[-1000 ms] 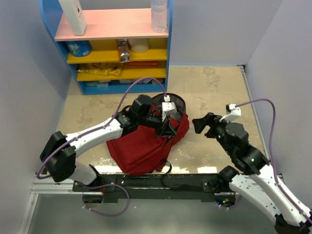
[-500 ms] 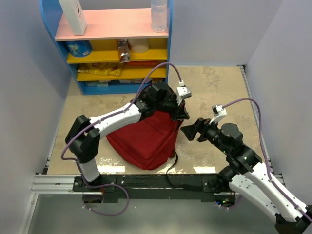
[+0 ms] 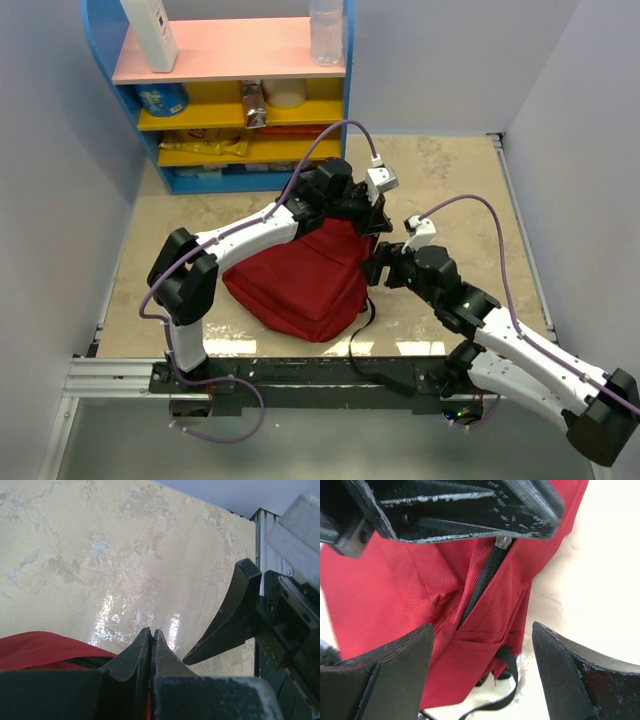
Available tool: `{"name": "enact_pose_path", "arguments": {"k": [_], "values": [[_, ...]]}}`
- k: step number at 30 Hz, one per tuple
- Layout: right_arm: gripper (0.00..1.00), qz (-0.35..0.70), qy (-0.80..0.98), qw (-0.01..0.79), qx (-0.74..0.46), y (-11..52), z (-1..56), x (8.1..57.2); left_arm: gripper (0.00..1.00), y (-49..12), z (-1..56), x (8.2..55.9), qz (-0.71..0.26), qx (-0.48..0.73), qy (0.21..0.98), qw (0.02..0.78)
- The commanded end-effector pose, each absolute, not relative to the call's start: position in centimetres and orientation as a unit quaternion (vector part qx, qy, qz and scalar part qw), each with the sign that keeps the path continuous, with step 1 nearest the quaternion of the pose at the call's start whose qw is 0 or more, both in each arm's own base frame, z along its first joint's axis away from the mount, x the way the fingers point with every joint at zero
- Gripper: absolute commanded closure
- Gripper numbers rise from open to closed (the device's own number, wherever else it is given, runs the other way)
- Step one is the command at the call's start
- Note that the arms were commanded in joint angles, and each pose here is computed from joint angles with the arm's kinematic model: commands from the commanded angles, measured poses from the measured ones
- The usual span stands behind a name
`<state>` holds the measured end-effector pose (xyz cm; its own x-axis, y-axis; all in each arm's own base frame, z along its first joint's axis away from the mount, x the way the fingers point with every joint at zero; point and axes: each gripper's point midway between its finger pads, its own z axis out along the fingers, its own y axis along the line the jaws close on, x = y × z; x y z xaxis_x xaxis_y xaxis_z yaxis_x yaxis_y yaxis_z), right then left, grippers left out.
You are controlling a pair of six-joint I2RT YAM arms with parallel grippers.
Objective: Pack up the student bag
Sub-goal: Zip the student bag at the center of the board.
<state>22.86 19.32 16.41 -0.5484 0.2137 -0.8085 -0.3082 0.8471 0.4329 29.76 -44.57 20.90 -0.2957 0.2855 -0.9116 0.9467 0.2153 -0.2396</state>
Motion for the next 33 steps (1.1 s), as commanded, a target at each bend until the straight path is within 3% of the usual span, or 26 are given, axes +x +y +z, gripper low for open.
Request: {"name": "enact_pose_path", "arguments": {"k": [1, 4, 7, 10, 11, 13, 18, 33], "values": [[0.20, 0.274, 0.778, 0.566, -0.004, 20.3, 19.8, 25.5, 1.00, -46.0, 26.8, 31.0, -0.452, 0.457, 0.618, 0.454], [0.28, 0.251, 0.779, 0.574, 0.016, 20.6, 19.1, 26.9, 1.00, -46.2, 26.9, 31.0, -0.458, 0.450, 0.618, 0.453], [0.42, 0.243, 0.781, 0.574, 0.029, 20.8, 18.2, 27.6, 1.00, -46.1, 26.9, 30.8, -0.461, 0.447, 0.621, 0.449], [0.67, 0.248, 0.784, 0.568, 0.034, 20.8, 17.5, 27.4, 1.00, -45.7, 26.7, 30.5, -0.462, 0.445, 0.624, 0.446], [0.81, 0.247, 0.787, 0.564, 0.036, 20.7, 17.0, 27.1, 1.00, -45.6, 26.8, 30.3, -0.461, 0.446, 0.622, 0.448], [0.94, 0.245, 0.792, 0.559, 0.032, 20.2, 16.9, 26.3, 1.00, -45.3, 26.3, 30.4, -0.457, 0.446, 0.626, 0.448], [1.00, 0.252, 0.808, 0.532, 0.023, 19.0, 15.1, 23.4, 1.00, -45.8, 26.6, 31.4, -0.445, 0.445, 0.623, 0.464], [0.98, 0.308, 0.839, 0.447, -0.023, 20.8, 11.8, 17.1, 1.00, -46.9, 25.5, 36.4, -0.368, 0.462, 0.618, 0.518]]}}
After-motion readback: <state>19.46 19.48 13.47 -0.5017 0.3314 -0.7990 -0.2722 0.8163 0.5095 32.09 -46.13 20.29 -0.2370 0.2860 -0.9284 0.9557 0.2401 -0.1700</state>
